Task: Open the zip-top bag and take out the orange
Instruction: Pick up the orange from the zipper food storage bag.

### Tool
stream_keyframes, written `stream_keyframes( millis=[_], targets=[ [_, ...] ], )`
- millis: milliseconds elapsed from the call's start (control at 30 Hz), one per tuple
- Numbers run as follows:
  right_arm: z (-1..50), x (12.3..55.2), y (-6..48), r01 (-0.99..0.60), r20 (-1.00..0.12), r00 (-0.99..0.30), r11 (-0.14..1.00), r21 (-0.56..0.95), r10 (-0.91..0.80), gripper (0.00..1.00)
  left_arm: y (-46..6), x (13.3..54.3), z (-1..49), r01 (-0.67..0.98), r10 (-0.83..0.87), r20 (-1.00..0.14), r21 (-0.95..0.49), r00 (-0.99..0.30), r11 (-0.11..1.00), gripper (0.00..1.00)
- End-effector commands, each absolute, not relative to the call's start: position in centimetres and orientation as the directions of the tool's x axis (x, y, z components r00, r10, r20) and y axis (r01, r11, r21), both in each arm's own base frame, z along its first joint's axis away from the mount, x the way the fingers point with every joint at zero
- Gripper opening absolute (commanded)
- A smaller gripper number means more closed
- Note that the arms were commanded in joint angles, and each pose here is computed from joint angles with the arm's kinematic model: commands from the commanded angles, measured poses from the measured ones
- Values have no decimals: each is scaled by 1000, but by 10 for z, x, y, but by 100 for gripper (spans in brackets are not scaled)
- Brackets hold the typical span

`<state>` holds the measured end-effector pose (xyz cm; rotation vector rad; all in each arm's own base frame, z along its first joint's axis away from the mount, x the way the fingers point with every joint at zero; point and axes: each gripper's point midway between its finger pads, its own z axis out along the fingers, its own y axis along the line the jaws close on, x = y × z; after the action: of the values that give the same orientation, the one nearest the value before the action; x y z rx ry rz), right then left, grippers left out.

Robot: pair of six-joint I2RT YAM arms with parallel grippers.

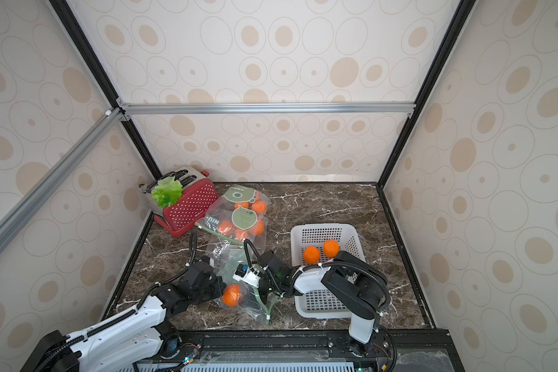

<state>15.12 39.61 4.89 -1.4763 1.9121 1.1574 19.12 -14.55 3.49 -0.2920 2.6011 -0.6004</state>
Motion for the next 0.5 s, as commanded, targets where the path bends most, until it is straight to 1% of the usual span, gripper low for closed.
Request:
stream_keyframes(
  millis=[0,200,267,300,333,400,467],
  targets=[
    [56,160,408,-950,-812,-302,81,303,-500,80,-148,190,32,-115,-317,-364,-480,-876,870,0],
    [56,150,426,-941,-824,-311,31,337,-473,80,-152,190,28,-118,-327,-355,-500,-876,858,0],
    [53,145,431,-937,-824,-316,19,348,-471,82,-152,191,27,-120,-330,-354,-503,-875,856,0],
    [53,142,434,-936,-826,-316,11,352,-467,84,-153,191,26,-121,-332,-353,-504,-875,855,0],
    [53,141,435,-935,-828,-317,8,354,-462,90,-153,191,26,-121,-331,-352,-504,-875,855,0],
    [55,140,438,-936,-835,-314,1,351,-451,91,-154,192,26,-120,-331,-350,-507,-876,854,0],
    [55,140,439,-939,-838,-308,2,344,-450,89,-154,191,25,-119,-330,-349,-507,-877,854,0]
  ],
)
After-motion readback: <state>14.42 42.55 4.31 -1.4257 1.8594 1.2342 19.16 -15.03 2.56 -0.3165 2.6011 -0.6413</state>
